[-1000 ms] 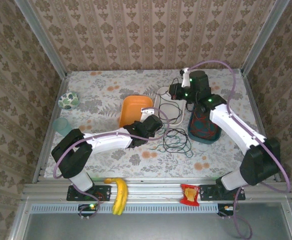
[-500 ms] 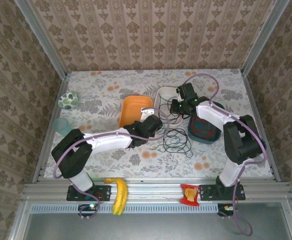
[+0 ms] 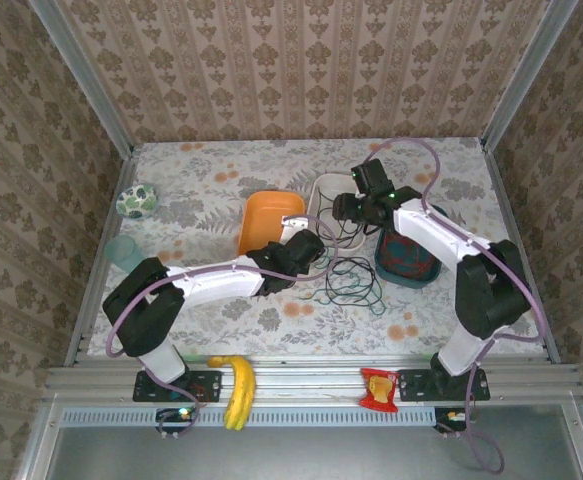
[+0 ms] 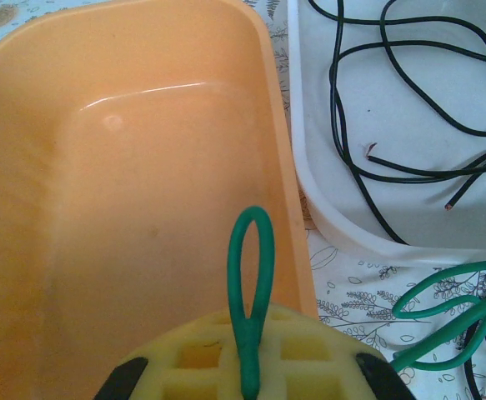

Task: Untangle the cables

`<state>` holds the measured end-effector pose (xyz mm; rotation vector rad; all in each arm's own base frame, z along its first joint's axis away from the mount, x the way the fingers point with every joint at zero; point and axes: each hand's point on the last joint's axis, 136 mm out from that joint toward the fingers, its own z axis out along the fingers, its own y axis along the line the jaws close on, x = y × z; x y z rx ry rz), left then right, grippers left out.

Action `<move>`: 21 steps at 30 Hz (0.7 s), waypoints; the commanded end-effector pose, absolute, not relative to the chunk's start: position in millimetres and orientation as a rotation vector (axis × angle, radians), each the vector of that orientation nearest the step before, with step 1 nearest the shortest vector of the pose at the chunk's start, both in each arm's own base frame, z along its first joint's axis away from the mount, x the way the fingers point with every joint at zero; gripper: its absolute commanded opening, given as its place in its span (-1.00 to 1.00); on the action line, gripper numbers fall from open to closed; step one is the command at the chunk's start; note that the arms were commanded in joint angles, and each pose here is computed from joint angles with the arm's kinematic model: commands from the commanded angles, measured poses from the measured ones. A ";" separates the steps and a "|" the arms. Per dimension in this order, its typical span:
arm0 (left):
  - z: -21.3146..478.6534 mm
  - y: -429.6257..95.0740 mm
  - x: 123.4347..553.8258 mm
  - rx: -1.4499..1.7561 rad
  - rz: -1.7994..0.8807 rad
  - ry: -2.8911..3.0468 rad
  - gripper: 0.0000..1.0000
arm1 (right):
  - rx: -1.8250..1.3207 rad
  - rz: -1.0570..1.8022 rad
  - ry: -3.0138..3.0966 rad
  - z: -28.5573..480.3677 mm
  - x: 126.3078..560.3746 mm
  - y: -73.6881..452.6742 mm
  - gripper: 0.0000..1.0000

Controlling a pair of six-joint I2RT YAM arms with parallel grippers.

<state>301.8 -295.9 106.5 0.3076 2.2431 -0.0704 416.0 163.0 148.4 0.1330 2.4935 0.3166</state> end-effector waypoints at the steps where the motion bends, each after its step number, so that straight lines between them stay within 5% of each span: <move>1: 115.9 -298.3 304.8 0.308 -0.060 2.217 -1.00 | 0.171 0.204 2.493 163.9 400.8 140.4 0.22; 14: 112.6 -297.1 305.3 0.302 -0.063 2.222 -1.00 | -0.018 0.519 2.672 117.8 267.7 166.3 0.02; 21: 113.4 -295.5 306.1 0.293 -0.058 2.221 -1.00 | -0.296 0.705 2.708 100.6 242.6 210.0 -0.18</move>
